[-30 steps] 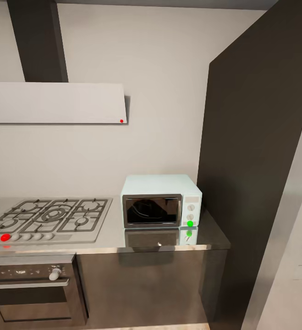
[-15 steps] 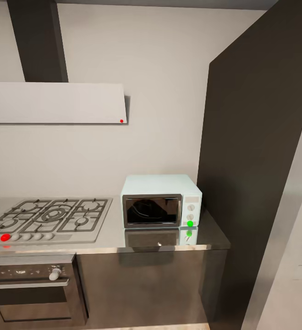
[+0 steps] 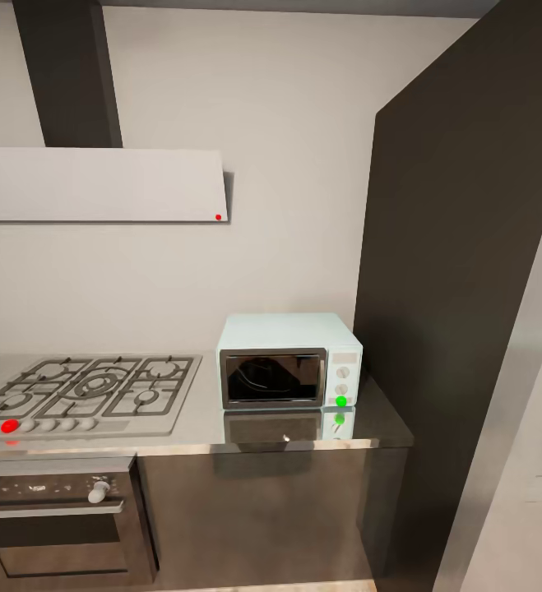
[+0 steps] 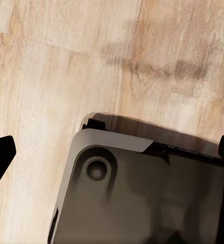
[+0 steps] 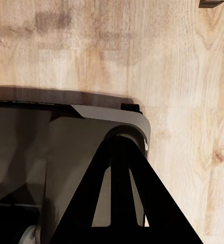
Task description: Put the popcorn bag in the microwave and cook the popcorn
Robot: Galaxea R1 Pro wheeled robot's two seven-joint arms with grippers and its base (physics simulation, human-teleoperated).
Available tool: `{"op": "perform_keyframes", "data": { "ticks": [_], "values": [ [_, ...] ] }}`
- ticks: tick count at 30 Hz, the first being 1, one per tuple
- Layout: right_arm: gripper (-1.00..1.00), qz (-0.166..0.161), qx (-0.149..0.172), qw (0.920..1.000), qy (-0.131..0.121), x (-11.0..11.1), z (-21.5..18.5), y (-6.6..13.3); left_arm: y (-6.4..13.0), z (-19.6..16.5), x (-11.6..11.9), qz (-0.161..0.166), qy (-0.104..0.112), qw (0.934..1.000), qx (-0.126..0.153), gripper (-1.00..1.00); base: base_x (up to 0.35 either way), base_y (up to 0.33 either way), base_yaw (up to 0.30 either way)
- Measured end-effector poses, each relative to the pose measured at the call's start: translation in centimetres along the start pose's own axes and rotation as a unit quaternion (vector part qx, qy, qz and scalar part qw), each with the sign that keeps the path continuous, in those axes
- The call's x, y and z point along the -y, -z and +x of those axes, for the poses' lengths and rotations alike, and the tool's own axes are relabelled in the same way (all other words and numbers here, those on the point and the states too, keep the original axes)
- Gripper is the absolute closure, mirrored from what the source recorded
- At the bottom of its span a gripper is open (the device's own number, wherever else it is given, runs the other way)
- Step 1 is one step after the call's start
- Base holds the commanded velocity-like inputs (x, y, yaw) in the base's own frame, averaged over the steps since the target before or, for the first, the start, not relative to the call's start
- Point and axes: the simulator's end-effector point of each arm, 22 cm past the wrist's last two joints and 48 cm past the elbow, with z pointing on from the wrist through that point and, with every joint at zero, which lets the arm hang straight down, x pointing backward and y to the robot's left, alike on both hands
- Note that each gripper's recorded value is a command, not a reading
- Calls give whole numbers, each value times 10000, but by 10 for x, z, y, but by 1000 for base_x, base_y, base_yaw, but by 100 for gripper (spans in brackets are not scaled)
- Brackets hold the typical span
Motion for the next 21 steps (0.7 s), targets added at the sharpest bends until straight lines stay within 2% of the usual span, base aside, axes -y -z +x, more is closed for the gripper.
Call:
{"op": "perform_keyframes", "data": {
  "ticks": [17,18,19,21],
  "values": [
    [100,-2,4,10000,-22,-1,0,0,0,0,-1,-4,-15,10000,-2,-100,0,0,0],
    [100,-26,10,10000,-30,-6,-1,0,0,0,0,-1,-18,10000,-1,-100,0,0,0],
    [100,-147,6,9999,-47,-24,-1,-1,0,0,-1,-2,-19,10000,-2,-100,0,0,0],
    [100,-534,13,9986,-39,-85,-3,0,0,0,-1,-3,-22,10000,0,-100,0,0,0]
  ]
}}
